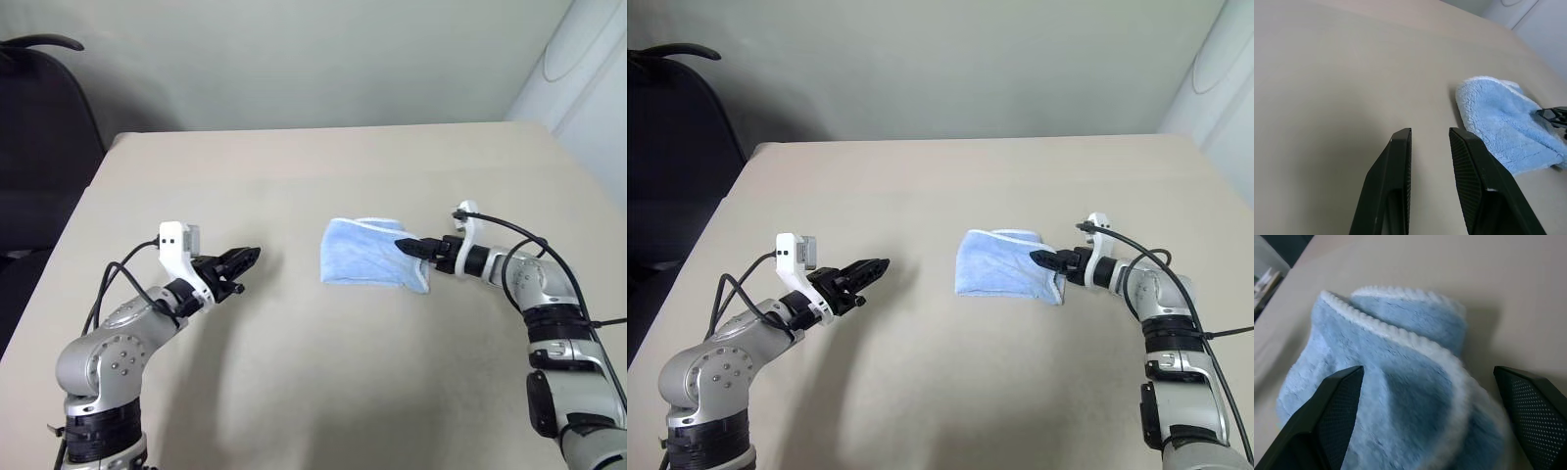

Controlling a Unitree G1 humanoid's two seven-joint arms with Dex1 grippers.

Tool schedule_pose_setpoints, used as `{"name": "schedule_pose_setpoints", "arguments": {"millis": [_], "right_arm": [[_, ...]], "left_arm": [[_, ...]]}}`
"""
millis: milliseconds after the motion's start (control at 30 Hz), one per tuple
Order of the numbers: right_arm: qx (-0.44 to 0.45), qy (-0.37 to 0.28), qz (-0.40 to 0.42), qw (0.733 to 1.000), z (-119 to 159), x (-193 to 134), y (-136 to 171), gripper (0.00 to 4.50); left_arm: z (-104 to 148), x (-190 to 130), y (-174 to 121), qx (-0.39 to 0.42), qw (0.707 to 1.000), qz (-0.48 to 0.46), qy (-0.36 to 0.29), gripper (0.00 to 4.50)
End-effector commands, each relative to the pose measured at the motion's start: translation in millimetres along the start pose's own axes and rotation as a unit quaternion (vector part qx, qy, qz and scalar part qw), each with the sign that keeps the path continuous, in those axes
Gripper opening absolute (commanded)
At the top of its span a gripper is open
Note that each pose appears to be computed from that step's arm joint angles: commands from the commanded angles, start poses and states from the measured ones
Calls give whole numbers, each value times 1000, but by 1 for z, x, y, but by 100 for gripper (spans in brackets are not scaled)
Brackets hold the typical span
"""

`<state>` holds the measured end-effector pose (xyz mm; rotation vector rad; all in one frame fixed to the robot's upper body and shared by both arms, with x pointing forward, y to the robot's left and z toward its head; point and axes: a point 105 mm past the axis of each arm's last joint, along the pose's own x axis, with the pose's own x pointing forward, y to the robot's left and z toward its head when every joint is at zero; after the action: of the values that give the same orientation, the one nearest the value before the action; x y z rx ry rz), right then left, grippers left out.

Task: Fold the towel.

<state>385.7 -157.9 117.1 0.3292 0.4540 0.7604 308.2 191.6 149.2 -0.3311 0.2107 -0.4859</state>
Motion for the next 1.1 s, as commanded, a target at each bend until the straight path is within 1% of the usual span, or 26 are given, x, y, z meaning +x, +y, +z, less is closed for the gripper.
{"name": "schedule_pose_setpoints", "arguments": {"millis": [33, 267, 367, 567, 600, 667, 733, 767, 833, 900, 967, 1000, 1100], "right_arm": [[-5, 13, 40, 999, -1, 17, 17, 449], [-20, 44, 64, 997, -16, 34, 30, 449], [-15, 43, 70, 996, -17, 35, 32, 401], [-3, 26, 95, 995, -12, 31, 43, 191], [0, 21, 99, 995, -10, 29, 46, 165], [2, 13, 104, 995, -7, 26, 49, 92], [16, -3, 100, 995, -3, 20, 49, 28], [24, -15, 93, 995, -1, 15, 46, 3], [41, -48, 78, 995, 7, 4, 41, 3], [65, -106, 49, 991, 25, -13, 29, 3], [96, -172, 4, 980, 46, -40, 10, 3], [110, -208, -22, 972, 56, -59, -2, 3], [140, -297, -120, 937, 74, -118, -41, 3]], "left_arm": [[6, 0, -10, 12, 1000, -15, -7, 133], [1, 0, -14, 8, 1000, -19, -3, 133], [-1, -2, -15, 4, 1000, -16, -4, 133], [-4, -5, -16, -2, 1000, -13, -5, 133], [-5, -5, -16, -3, 1000, -13, -4, 133], [-5, -4, -16, -4, 1000, -14, -4, 133], [-6, -3, -17, -7, 1000, -15, -3, 133], [-6, -2, -17, -8, 1000, -16, -3, 133], [-7, -1, -18, -10, 1000, -17, -3, 133], [-8, -1, -20, -12, 1000, -19, -2, 133], [-9, -2, -20, -15, 1000, -19, -2, 133], [-10, -2, -20, -16, 1000, -18, -2, 133], [-10, -2, -18, -22, 1000, -17, -3, 133]]}}
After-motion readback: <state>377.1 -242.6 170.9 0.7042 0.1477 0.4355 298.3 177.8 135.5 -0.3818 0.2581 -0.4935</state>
